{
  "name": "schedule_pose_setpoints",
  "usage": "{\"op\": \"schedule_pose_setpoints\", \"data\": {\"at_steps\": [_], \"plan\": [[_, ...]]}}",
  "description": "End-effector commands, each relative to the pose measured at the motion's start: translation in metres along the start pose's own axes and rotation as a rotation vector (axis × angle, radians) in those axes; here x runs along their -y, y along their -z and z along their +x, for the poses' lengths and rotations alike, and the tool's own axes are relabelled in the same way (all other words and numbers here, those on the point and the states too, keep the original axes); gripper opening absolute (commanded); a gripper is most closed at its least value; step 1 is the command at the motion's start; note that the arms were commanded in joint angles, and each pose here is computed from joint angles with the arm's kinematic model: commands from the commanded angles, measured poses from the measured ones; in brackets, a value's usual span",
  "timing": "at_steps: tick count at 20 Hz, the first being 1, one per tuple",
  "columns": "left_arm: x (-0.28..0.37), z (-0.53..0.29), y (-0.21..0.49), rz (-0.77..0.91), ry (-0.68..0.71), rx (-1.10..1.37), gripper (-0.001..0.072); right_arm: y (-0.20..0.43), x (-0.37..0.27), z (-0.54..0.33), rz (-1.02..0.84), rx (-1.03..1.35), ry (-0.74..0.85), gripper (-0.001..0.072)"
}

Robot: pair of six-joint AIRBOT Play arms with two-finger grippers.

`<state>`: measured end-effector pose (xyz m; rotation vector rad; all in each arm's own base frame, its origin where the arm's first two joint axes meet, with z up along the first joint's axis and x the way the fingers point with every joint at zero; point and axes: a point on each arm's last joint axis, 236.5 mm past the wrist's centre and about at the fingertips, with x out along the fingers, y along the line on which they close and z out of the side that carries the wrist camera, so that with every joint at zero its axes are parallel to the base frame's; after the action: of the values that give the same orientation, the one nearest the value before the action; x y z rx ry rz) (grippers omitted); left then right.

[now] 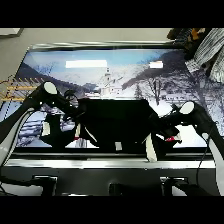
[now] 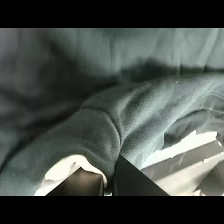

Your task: Fold the clothes and pants, and hang the long-sleeved shirts on hangers.

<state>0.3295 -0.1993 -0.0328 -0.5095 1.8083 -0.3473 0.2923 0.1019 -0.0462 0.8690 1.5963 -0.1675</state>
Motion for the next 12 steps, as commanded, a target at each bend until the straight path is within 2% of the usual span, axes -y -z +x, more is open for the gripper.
{"op": "schedule_pose_setpoints", "data": {"at_steps": [1, 2, 3, 4, 5, 6, 8, 9, 12], "plan": [[0.002, 0.007, -0.030, 0.019, 0.021, 0.031, 0.0033, -0.028, -0.013, 0.010, 0.005, 0.074, -0.054, 0.0214], [0.003, 0.000, -0.035, 0.020, 0.028, 0.051, 0.0117, -0.032, -0.018, -0.001, -0.046, 0.086, -0.065, 0.0344], [0.004, -0.013, -0.037, 0.035, 0.035, 0.068, 0.0356, -0.033, -0.019, -0.019, -0.120, 0.099, -0.056, 0.0426], [0.004, -0.030, -0.040, 0.063, 0.041, 0.103, 0.0494, -0.030, -0.019, -0.041, -0.209, 0.122, -0.027, 0.0435], [-0.001, -0.050, -0.040, 0.085, 0.024, 0.153, 0.0495, -0.026, -0.012, -0.067, -0.301, 0.174, 0.029, 0.0453], [-0.014, -0.068, -0.039, 0.105, -0.034, 0.207, 0.0496, -0.015, -0.006, -0.090, -0.364, 0.228, 0.072, 0.0526], [-0.042, -0.097, -0.028, 0.132, -0.170, 0.344, 0.0545, 0.025, 0.001, -0.109, -0.439, 0.283, 0.088, 0.0531], [-0.051, -0.101, -0.019, 0.139, -0.200, 0.403, 0.0545, 0.045, 0.003, -0.104, -0.437, 0.294, 0.072, 0.0531], [-0.072, -0.082, 0.017, 0.125, -0.177, 0.530, 0.0545, 0.103, 0.006, -0.063, -0.518, 0.271, 0.032, 0.0530]]}}
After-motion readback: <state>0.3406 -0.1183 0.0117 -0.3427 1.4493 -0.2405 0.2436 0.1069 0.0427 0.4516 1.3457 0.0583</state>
